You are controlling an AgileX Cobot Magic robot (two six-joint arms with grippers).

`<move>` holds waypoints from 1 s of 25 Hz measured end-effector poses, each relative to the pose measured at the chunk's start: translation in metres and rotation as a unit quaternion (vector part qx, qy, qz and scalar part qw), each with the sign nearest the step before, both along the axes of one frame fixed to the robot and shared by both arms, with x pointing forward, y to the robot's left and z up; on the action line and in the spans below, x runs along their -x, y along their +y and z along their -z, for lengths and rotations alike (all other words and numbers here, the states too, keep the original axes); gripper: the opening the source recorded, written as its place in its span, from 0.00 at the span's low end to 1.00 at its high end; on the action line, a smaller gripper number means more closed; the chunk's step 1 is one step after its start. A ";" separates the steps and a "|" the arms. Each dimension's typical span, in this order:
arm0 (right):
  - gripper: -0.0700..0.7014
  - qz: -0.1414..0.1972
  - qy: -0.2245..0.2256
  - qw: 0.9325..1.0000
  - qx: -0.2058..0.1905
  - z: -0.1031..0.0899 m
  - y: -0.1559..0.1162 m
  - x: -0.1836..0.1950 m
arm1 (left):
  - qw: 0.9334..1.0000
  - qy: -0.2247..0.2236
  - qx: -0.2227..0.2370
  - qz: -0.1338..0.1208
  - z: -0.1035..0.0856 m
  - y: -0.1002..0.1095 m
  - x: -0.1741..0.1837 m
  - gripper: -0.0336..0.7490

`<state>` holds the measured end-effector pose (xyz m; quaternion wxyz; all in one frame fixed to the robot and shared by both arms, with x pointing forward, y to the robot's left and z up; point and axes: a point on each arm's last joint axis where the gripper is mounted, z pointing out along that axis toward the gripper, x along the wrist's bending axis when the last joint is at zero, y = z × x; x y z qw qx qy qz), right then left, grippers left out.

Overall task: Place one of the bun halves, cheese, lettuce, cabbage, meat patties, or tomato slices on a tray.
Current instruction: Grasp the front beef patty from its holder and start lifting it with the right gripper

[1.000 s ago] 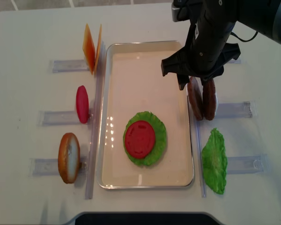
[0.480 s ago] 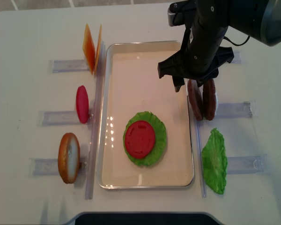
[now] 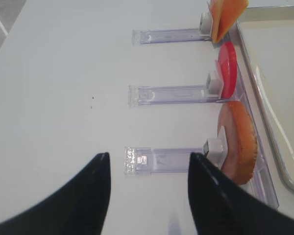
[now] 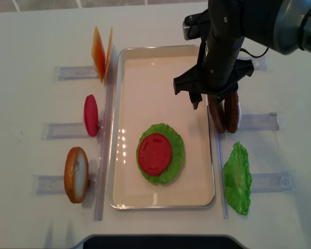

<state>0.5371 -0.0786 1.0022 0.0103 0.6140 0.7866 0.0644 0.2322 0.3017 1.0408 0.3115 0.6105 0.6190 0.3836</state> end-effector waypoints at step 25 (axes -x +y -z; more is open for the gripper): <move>0.35 -0.019 -0.001 0.999 0.040 0.015 -0.003 -0.006 | 1.000 0.000 0.000 0.000 0.000 0.000 0.000 0.54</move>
